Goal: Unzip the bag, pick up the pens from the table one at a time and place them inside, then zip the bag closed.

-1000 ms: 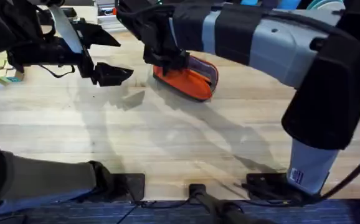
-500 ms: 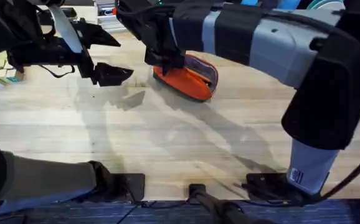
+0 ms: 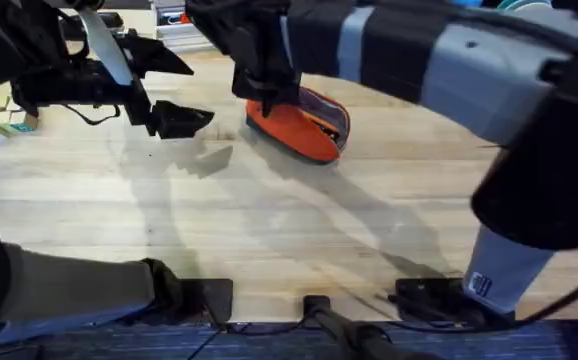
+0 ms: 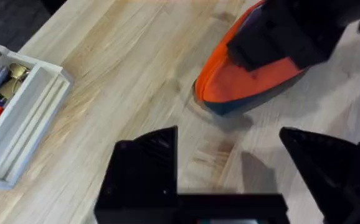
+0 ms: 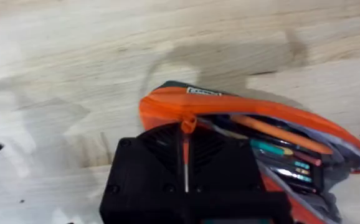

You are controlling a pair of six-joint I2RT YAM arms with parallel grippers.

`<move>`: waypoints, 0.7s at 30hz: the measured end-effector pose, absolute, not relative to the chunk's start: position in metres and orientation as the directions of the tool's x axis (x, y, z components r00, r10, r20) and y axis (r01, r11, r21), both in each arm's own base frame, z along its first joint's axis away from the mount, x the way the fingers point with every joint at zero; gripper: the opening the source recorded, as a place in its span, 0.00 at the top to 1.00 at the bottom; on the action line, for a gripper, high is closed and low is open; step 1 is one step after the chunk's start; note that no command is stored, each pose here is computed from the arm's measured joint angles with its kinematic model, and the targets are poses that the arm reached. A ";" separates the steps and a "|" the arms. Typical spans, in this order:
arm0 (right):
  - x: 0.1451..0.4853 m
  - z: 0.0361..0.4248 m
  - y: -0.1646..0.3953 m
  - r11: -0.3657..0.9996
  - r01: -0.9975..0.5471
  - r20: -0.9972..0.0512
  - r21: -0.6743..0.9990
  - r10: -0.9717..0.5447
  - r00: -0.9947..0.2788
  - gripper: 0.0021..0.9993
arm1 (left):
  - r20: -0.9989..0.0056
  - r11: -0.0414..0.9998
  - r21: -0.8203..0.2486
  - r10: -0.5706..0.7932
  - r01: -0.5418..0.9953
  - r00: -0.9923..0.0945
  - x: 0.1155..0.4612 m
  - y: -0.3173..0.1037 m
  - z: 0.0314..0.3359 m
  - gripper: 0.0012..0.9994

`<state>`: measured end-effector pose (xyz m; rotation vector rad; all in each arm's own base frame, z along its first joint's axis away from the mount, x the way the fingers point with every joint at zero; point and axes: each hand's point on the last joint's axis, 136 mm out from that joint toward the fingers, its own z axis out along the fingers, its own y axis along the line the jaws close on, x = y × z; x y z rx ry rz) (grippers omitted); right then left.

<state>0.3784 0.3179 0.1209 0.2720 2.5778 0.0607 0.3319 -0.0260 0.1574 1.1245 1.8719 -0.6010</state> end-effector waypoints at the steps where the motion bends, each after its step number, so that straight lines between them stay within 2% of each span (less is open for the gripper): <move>1: 0.378 0.126 0.318 0.979 0.177 -0.516 0.103 0.205 -0.832 0.97 | -0.851 0.480 0.022 0.469 0.877 -0.235 0.332 -0.026 0.157 0.01; 6: 0.375 0.145 0.317 0.980 0.150 -0.529 0.128 0.195 -0.826 0.97 | -0.851 0.480 0.022 0.469 0.877 -0.235 0.332 -0.026 0.157 0.01; 11: 0.375 0.147 0.317 0.981 0.142 -0.526 0.129 0.189 -0.829 0.97 | -0.851 0.480 0.035 0.474 0.876 -0.225 0.334 -0.025 0.158 0.01; 21: 0.371 0.145 0.318 0.984 0.126 -0.505 0.127 0.174 -0.845 0.97 | -0.851 0.436 0.131 0.510 0.890 -0.124 0.348 -0.036 0.162 0.01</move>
